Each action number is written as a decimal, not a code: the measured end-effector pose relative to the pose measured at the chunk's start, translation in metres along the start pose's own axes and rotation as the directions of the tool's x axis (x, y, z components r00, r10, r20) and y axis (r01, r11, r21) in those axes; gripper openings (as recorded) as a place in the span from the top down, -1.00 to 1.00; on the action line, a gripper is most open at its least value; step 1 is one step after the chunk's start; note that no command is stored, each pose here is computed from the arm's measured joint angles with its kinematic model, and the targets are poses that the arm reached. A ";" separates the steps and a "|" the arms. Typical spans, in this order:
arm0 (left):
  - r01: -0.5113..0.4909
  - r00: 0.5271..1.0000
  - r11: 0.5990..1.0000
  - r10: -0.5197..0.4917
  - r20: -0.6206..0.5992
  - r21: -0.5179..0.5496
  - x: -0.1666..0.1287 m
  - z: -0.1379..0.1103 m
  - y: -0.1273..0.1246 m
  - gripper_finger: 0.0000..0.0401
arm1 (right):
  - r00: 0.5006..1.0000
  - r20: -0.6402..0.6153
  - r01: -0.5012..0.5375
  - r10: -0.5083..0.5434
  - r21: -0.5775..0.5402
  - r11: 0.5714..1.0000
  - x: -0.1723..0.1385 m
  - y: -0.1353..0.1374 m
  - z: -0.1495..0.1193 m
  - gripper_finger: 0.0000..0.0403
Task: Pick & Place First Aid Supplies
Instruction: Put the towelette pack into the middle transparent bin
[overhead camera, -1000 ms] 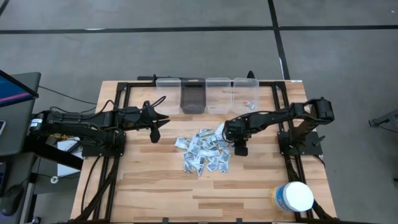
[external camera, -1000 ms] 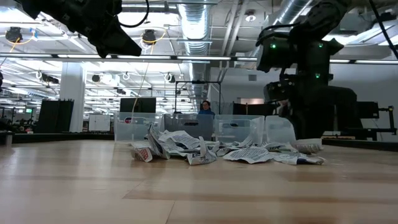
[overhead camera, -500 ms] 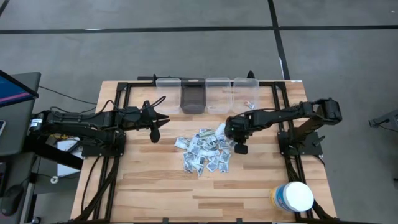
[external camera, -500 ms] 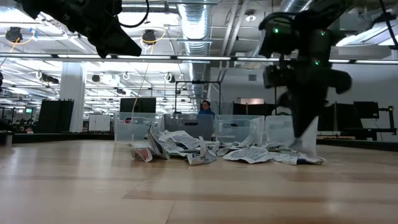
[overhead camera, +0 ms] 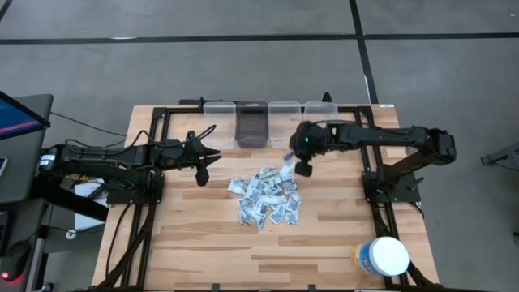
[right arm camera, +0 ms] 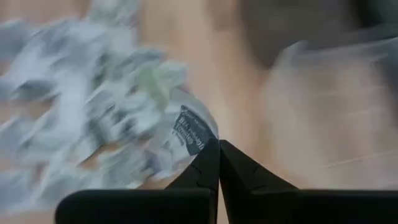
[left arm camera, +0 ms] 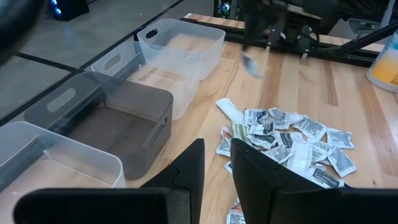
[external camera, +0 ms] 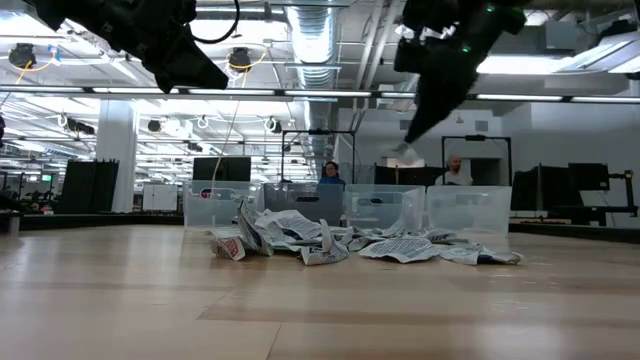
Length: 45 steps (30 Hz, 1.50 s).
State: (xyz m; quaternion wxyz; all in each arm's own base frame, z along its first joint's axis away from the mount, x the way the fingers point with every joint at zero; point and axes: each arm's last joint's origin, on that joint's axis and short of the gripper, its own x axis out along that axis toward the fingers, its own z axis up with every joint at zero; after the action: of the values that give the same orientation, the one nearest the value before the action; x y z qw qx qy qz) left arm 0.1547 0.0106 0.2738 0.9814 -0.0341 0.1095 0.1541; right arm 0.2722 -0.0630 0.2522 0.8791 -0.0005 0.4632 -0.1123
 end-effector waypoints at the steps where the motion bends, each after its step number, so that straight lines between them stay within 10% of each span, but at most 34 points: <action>1: 0.000 1.000 1.000 0.000 0.000 0.000 0.000 0.000 0.000 0.61 | 1.000 0.009 0.025 -0.025 -0.001 1.000 -0.002 -0.005 0.003 1.00; 21: 0.001 1.000 1.000 -0.002 0.008 0.016 0.000 0.001 0.000 0.61 | 0.940 0.106 0.302 -0.323 0.180 0.936 0.010 -0.103 0.008 1.00; 31: 0.005 1.000 1.000 -0.006 0.008 0.015 0.000 0.001 0.000 0.61 | 0.947 0.054 0.302 -0.316 0.183 0.936 0.039 -0.100 0.008 0.97; 45: 0.014 1.000 1.000 -0.014 0.006 0.015 0.000 0.001 -0.001 0.61 | 0.958 0.065 0.267 -0.281 0.171 0.949 0.041 -0.084 0.012 0.40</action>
State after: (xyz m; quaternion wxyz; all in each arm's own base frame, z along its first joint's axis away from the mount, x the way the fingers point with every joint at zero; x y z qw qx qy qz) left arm 0.1552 0.0100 0.2745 0.9830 -0.0270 0.1072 0.1463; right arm 0.2881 -0.1545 0.2347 0.8718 0.0010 0.4089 -0.2699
